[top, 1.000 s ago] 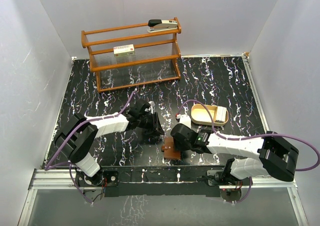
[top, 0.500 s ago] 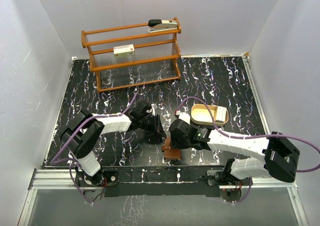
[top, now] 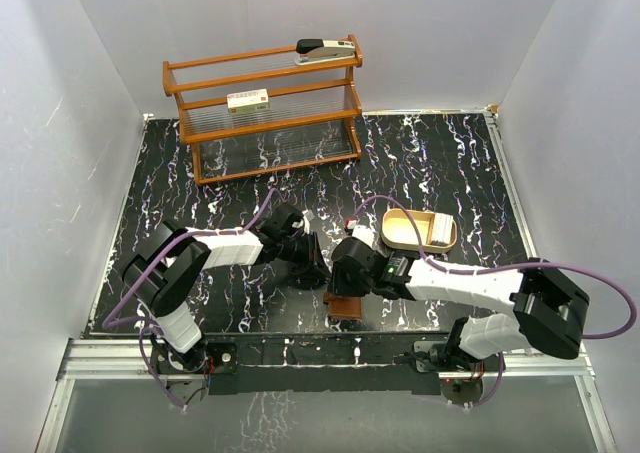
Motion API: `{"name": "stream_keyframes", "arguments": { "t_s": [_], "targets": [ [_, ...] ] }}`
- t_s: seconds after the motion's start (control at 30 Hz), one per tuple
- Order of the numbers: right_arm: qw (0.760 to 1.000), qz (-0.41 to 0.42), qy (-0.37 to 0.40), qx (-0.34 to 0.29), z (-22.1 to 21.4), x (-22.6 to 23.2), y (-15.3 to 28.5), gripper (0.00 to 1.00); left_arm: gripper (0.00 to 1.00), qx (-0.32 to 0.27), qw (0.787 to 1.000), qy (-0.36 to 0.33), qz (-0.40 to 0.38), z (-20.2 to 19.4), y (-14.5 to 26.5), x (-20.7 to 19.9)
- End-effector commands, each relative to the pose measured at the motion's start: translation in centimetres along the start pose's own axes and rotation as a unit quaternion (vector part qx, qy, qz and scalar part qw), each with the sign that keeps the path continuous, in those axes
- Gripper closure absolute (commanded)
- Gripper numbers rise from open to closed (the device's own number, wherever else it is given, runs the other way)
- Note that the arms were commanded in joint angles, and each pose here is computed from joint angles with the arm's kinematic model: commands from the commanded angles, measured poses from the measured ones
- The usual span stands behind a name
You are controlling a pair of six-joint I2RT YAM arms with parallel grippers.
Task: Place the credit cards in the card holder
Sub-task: Close the card holder at the center of the board.
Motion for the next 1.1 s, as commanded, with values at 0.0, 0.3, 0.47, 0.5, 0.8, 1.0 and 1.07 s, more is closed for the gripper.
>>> {"name": "stream_keyframes", "arguments": {
  "t_s": [0.0,0.3,0.47,0.5,0.8,1.0,1.07],
  "targets": [
    [1.0,-0.003,-0.012,-0.009,0.3,0.3,-0.5,0.73,0.77,0.007,1.0,0.009,0.007,-0.4,0.2,0.6],
    [1.0,-0.001,-0.01,0.002,0.0,0.4,-1.2,0.74,0.77,0.006,1.0,0.009,0.007,-0.4,0.3,0.4],
    [1.0,-0.012,-0.009,0.007,-0.2,0.1,-1.5,0.74,0.77,0.005,1.0,0.01,0.01,-0.4,0.3,0.5],
    [1.0,-0.013,-0.009,0.007,-0.2,0.1,-1.5,0.73,0.78,0.006,1.0,0.01,0.01,-0.4,0.2,0.5],
    [1.0,-0.017,-0.005,0.016,-0.4,0.1,-2.0,0.75,0.78,0.004,1.0,0.011,0.012,-0.4,0.3,0.5],
    [1.0,-0.019,-0.004,0.014,-0.3,0.1,-2.0,0.8,0.78,0.001,1.0,0.01,0.014,-0.5,0.5,0.5],
    [1.0,-0.022,-0.004,0.012,-0.3,0.1,-1.9,0.85,0.78,0.001,1.0,0.01,0.015,-0.4,0.5,0.5]
  ]
}}
Point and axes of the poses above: each gripper's point midway between its finger pads, its own y axis back along the fingers, its own x axis along the line the jaws close on, z = x × y, the point moved 9 cm from there along y, back along the fingers
